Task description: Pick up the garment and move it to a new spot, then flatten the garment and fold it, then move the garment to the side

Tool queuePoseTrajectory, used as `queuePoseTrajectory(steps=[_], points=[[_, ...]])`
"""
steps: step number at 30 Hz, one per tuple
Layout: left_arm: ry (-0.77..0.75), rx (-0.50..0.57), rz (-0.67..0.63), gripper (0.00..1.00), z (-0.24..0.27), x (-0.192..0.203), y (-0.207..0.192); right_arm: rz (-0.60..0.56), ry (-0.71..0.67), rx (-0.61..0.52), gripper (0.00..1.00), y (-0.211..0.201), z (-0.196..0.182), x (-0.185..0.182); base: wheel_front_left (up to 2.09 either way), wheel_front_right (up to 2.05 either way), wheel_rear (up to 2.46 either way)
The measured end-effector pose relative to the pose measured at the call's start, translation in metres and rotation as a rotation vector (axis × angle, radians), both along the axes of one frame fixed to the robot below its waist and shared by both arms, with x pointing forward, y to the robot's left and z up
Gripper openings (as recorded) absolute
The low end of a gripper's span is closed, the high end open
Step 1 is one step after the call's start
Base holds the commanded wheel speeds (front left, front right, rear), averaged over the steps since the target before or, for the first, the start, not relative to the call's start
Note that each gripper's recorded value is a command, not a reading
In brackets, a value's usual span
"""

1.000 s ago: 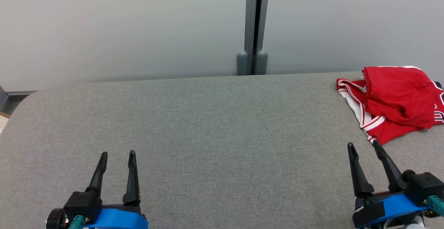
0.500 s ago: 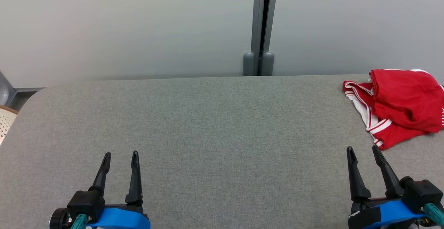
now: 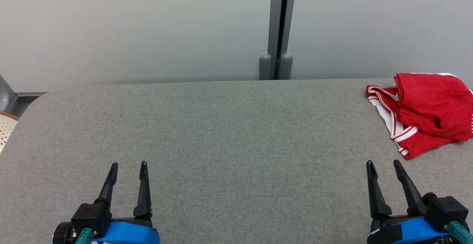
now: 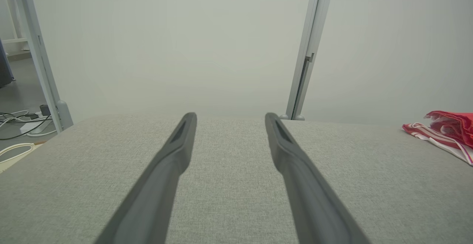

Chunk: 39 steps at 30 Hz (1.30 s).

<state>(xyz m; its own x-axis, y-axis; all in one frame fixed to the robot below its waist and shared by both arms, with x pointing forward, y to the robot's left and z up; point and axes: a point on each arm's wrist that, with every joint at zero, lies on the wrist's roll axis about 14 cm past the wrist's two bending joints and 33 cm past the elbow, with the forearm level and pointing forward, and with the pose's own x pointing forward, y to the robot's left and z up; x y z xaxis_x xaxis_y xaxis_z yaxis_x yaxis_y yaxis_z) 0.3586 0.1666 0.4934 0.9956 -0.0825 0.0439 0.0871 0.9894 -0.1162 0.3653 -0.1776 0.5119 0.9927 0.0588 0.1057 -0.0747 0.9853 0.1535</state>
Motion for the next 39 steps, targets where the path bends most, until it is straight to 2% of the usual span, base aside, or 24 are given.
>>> queuePoseTrajectory(steps=[7,8,15,39], points=[[0.004,-0.003,0.003,1.0,-0.001,0.0,0.001,0.004,0.007,0.004,1.0,0.002,-0.002,0.001,0.0,0.0,0.0],[0.004,-0.003,0.005,0.0,-0.001,0.0,0.002,0.004,0.008,0.004,0.0,0.002,-0.003,0.001,0.0,0.0,0.0],[0.108,-0.021,0.015,0.0,-0.032,-0.013,0.003,0.0,0.085,0.027,0.0,0.002,-0.025,-0.004,0.0,0.0,0.0],[0.16,-0.454,0.119,0.0,-0.031,-0.005,0.023,-0.068,0.162,0.447,0.0,-0.014,-0.033,-0.002,0.0,0.0,0.0]])
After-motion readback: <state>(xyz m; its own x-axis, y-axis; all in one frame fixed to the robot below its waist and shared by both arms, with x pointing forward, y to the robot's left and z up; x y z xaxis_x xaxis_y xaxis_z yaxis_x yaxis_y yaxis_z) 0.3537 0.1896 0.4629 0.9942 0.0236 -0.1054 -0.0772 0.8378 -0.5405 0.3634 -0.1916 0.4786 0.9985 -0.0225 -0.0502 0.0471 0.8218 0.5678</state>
